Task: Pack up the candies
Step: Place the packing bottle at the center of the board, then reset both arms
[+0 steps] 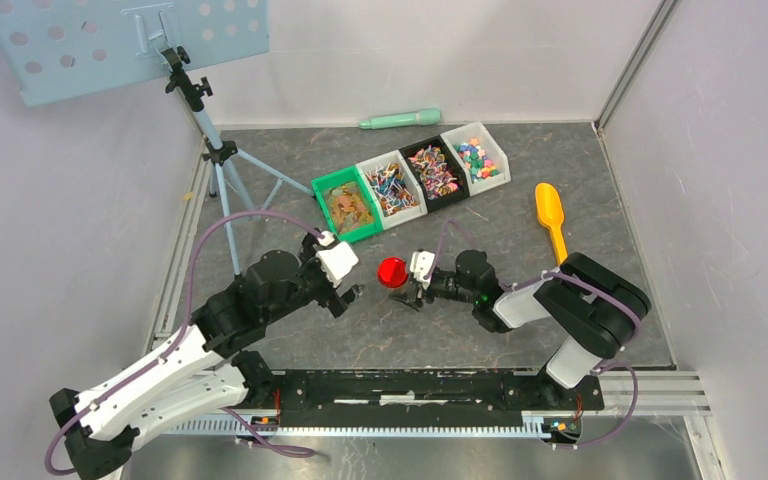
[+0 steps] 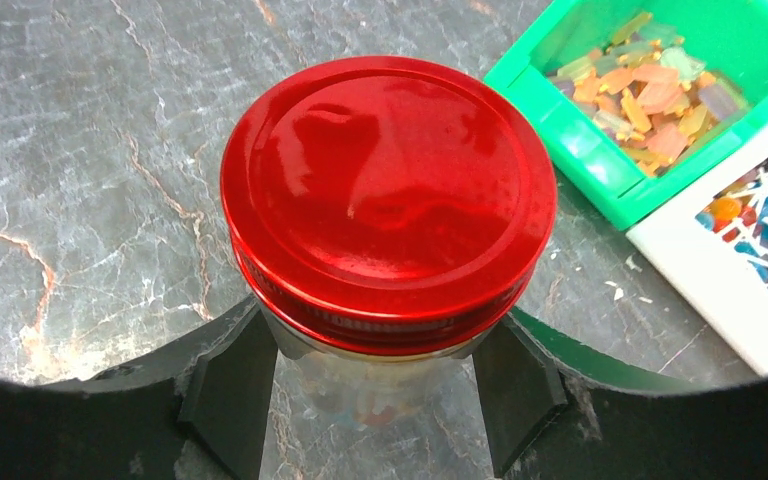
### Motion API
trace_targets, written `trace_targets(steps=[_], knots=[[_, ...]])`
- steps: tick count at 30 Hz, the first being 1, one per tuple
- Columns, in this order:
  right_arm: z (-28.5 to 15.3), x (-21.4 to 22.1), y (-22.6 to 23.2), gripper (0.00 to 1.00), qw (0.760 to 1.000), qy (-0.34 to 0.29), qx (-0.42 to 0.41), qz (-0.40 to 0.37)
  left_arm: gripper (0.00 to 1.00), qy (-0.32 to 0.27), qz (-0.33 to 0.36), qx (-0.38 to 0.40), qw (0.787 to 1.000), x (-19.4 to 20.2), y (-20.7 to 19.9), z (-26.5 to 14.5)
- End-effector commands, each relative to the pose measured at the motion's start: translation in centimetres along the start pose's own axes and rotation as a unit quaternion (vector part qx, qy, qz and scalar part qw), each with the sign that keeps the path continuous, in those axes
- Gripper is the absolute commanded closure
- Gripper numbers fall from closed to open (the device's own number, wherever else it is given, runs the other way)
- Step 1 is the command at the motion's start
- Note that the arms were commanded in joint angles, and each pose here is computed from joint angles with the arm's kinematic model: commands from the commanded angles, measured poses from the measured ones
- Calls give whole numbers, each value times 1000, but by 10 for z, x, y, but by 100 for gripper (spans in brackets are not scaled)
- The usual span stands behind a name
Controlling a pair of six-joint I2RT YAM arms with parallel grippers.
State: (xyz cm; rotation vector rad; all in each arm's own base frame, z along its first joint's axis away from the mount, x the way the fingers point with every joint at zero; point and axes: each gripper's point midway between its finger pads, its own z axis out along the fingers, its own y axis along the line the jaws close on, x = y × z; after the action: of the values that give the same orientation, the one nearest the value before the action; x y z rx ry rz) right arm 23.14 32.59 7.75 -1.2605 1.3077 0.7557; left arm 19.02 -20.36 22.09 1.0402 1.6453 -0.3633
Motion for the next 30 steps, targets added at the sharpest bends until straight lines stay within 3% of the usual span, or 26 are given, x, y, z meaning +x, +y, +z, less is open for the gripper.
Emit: trace_targets(steps=[1,4,7,10,12,13,25,30], knots=[[8,-15,-13,58,999,-35,19,-11,0,-7,-25,-50,998,-3,16,-9],[6,-12,-10,55,999,-39,22,-9,0,-3,-22,-49,999,2,15,-10],[5,-9,-10,43,999,-36,25,-4,0,-2,-23,-62,998,1,20,-13],[2,-12,-8,27,999,-34,21,5,0,3,-21,-63,998,4,20,-12],[0,-18,-7,5,999,-35,17,8,0,6,-20,-61,998,5,19,-11],[-2,-19,-5,2,999,-31,15,10,0,9,-20,-60,998,5,19,-12],[-28,-61,-19,2,999,24,24,-10,0,-32,-41,-53,997,-23,20,-22],[-52,-107,-31,2,998,13,61,18,0,-37,-112,-68,991,-43,27,-33]])
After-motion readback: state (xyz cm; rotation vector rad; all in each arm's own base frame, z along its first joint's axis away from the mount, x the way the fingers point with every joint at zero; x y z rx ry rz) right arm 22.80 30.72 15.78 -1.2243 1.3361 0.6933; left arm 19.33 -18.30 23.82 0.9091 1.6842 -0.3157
